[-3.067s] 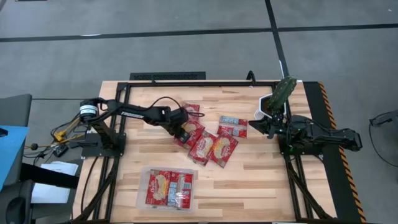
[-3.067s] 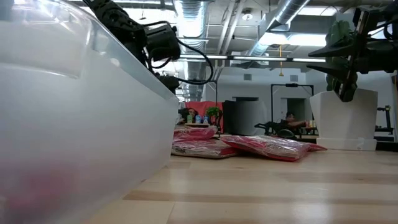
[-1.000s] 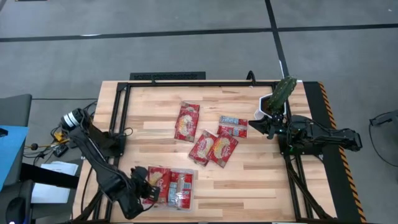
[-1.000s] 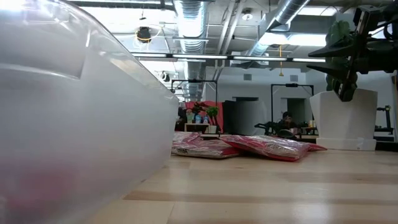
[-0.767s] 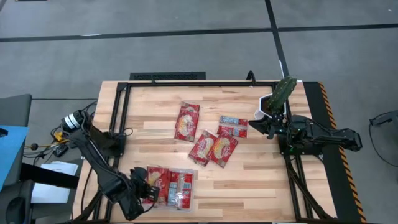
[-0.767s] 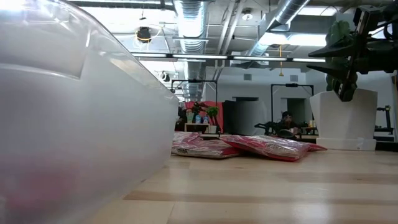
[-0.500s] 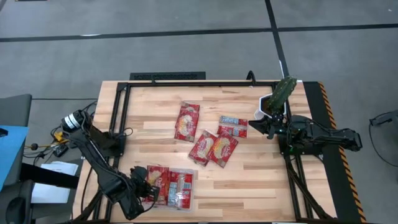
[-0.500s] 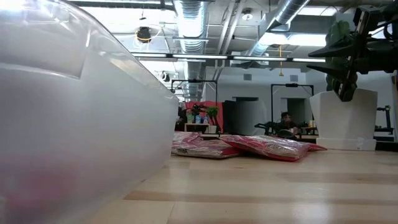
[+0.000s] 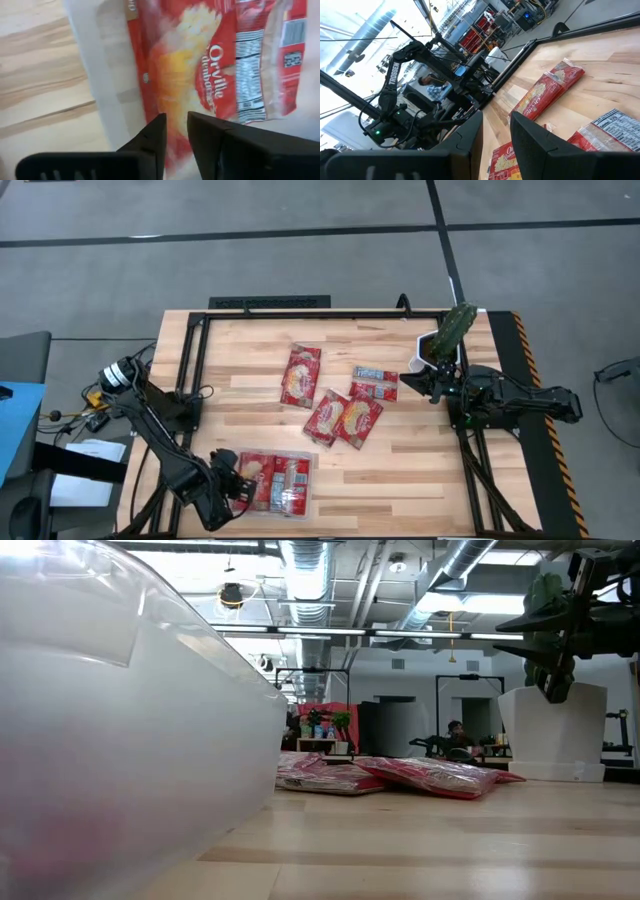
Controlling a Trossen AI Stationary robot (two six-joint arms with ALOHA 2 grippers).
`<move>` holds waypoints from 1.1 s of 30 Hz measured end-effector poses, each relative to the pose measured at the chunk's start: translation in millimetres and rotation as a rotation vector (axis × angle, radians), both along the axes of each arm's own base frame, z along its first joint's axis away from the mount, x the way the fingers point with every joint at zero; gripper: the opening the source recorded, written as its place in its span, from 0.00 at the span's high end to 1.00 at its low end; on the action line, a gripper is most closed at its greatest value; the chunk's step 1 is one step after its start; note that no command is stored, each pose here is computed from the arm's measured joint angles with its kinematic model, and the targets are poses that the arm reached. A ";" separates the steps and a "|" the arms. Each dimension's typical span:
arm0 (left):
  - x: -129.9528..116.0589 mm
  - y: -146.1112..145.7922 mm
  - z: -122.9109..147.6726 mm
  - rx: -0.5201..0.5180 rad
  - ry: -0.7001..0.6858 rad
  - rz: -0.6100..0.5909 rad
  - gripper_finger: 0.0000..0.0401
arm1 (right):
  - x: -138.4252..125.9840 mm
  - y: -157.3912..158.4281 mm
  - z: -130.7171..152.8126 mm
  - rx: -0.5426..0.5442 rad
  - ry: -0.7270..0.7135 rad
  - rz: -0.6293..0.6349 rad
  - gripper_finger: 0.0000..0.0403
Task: Sort popcorn bags into baskets
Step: Put the popcorn bag into the transparent bin
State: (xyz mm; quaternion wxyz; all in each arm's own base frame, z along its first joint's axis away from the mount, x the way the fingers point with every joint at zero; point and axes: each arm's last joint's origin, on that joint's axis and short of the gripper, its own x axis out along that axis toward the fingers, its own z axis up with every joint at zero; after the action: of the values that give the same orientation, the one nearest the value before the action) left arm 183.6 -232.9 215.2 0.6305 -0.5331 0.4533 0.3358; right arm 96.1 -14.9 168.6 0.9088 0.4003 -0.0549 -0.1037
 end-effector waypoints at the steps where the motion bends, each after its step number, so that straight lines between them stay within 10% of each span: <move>1: -0.3 0.0 -0.1 -0.005 0.010 -0.001 0.82 | 0.0 0.0 0.0 0.000 0.000 0.000 0.69; 12: 4.1 22.0 23.4 0.019 -0.097 0.057 0.64 | 0.0 0.0 0.0 0.000 0.000 0.000 0.69; 23: 24.6 146.7 77.6 0.364 -0.177 0.037 0.42 | 0.0 0.0 0.0 -0.015 0.004 0.001 0.70; 33: 62.8 240.4 44.0 0.424 -0.227 -0.061 0.36 | 0.0 0.0 0.0 -0.016 0.004 0.001 0.69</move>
State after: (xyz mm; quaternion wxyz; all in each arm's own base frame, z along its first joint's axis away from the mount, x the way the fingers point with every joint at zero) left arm 246.4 7.5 259.2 0.7850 -0.4094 0.3149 0.3421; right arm 96.1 -14.9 168.6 0.9121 0.3931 -0.0537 -0.1035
